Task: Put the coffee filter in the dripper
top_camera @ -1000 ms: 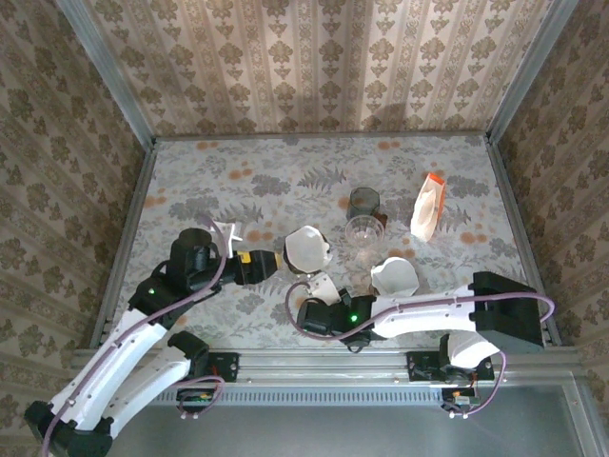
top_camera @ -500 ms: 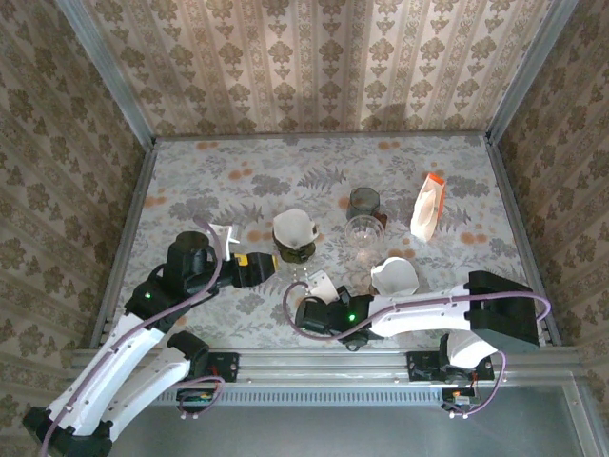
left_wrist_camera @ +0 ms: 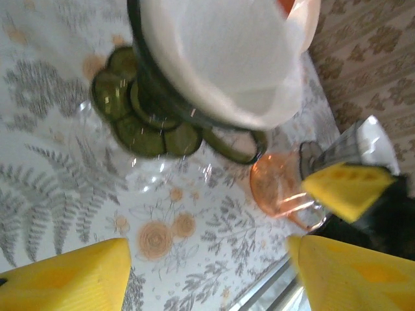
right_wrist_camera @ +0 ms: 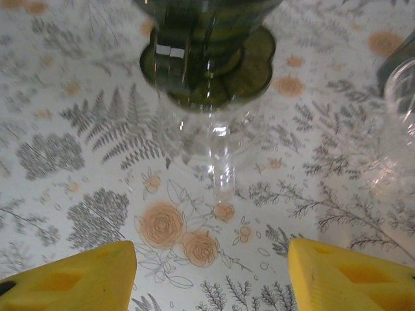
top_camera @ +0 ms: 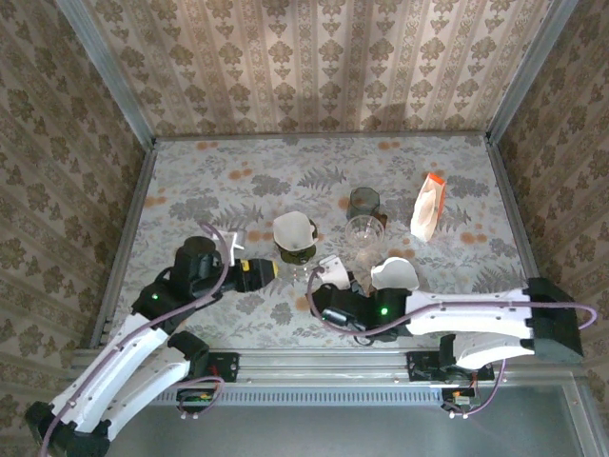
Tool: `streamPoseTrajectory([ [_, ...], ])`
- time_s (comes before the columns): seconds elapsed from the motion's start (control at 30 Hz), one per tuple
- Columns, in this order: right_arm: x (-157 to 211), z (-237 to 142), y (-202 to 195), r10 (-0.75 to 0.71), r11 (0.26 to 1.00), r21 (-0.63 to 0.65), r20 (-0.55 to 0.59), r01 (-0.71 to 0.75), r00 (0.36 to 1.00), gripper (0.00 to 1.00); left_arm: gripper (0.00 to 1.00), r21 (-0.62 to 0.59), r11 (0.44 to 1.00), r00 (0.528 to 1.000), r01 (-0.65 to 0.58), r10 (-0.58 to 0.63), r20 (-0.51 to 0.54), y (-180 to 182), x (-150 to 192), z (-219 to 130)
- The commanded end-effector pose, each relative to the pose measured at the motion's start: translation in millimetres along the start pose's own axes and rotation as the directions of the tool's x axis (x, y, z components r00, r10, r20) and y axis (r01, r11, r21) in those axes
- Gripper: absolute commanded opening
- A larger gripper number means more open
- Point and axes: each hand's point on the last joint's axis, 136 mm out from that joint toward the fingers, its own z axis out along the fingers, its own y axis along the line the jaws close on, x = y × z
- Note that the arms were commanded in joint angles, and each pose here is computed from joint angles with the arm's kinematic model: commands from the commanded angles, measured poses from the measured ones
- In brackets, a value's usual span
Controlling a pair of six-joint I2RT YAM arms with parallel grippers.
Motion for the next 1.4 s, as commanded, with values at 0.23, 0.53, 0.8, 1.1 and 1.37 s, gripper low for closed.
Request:
streamPoseTrajectory([
  [0.23,-54,-52,-34,0.081,0.996,0.020,0.163,-0.086,0.983,0.65,0.55,-0.042,0.999,0.997,0.022,-0.025,-0.077,38,45,66],
  [0.53,-70,-74,-52,0.115,0.992,0.020,0.233,-0.123,0.966,0.65,0.50,-0.029,0.999,0.999,0.028,-0.028,0.022,53,48,106],
  [0.8,-80,-87,-59,0.128,0.991,0.006,0.271,-0.135,0.954,0.65,0.36,-0.024,0.993,0.987,0.114,-0.110,0.119,68,43,122],
  [1.1,-81,-96,-73,0.110,0.991,0.042,0.289,-0.128,0.951,0.65,0.32,0.070,0.961,0.949,0.269,-0.277,0.152,83,48,149],
  [1.37,-76,-98,-82,0.111,0.989,0.060,0.285,-0.133,0.952,0.65,0.29,0.084,0.952,0.943,0.294,-0.303,0.137,84,39,169],
])
